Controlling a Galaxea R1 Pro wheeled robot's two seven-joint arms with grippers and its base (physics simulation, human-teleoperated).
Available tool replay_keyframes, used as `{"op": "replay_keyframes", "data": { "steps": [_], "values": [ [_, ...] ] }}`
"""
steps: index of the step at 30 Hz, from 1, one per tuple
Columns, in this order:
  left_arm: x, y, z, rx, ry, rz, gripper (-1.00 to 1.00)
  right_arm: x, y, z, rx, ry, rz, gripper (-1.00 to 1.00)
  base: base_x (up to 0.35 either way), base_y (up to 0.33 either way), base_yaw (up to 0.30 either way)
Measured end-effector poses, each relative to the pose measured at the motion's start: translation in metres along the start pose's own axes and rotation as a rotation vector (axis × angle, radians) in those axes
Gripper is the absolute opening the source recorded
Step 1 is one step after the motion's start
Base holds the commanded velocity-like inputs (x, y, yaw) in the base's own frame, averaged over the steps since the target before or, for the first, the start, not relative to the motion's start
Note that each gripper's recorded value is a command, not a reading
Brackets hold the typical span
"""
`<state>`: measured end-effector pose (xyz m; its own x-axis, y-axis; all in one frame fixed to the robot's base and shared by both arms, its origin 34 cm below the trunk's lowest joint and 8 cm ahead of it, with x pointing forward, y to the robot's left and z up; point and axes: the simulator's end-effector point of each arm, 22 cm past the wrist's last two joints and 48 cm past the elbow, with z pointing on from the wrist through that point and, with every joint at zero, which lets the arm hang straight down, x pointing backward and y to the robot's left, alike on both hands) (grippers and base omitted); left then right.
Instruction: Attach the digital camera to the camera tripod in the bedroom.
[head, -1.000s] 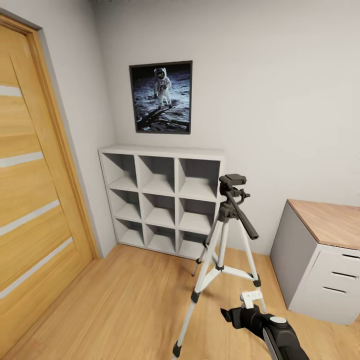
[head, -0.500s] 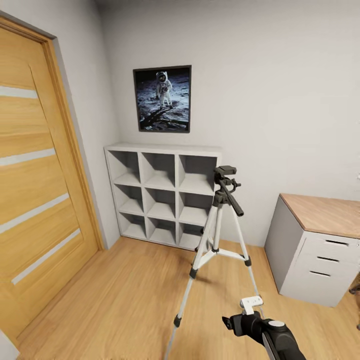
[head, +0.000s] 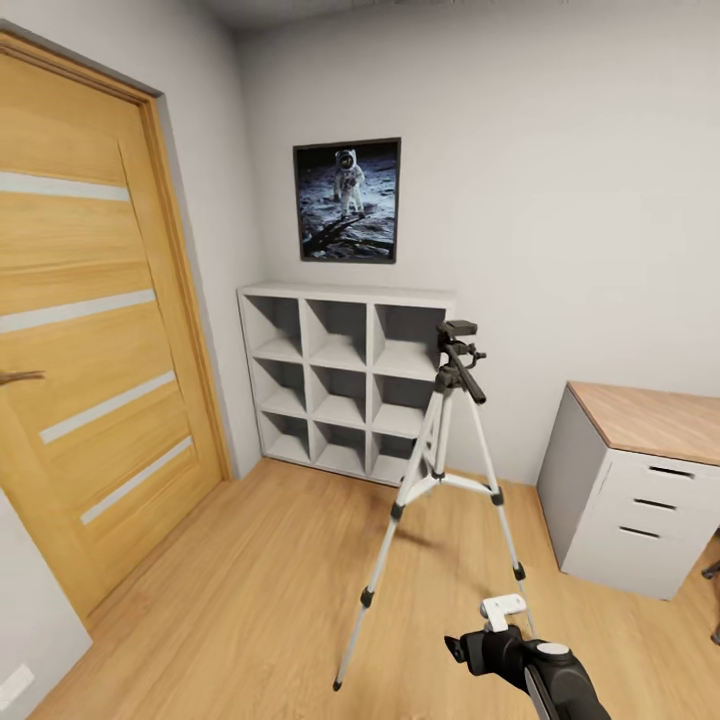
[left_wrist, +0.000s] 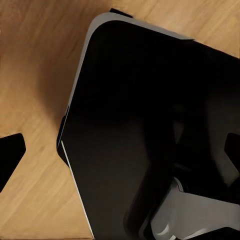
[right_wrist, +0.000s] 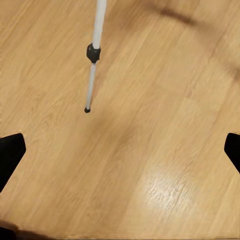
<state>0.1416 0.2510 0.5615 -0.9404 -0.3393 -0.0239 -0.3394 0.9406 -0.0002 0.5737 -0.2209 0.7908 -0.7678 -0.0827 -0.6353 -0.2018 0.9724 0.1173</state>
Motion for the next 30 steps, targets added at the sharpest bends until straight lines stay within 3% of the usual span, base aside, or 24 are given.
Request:
{"op": "replay_keyframes", "data": {
  "steps": [7, 23, 30],
  "values": [
    [0.0, 0.001, 0.0, 0.0, -0.001, 0.0, 1.0, 0.004, 0.001, 0.001, -0.002, 0.005, 0.001, 1.0, -0.176, -0.108, 0.262],
    [0.0, 0.001, 0.0, -0.001, -0.001, 0.0, 1.0, 0.006, -0.001, 0.002, 0.006, 0.011, -0.01, 1.0, -0.01, -0.008, 0.265],
    [0.0, 0.001, 0.0, -0.001, -0.001, 0.0, 1.0, 0.014, -0.001, 0.004, 0.005, 0.027, -0.006, 1.0, 0.0, 0.0, 0.118]
  ]
}}
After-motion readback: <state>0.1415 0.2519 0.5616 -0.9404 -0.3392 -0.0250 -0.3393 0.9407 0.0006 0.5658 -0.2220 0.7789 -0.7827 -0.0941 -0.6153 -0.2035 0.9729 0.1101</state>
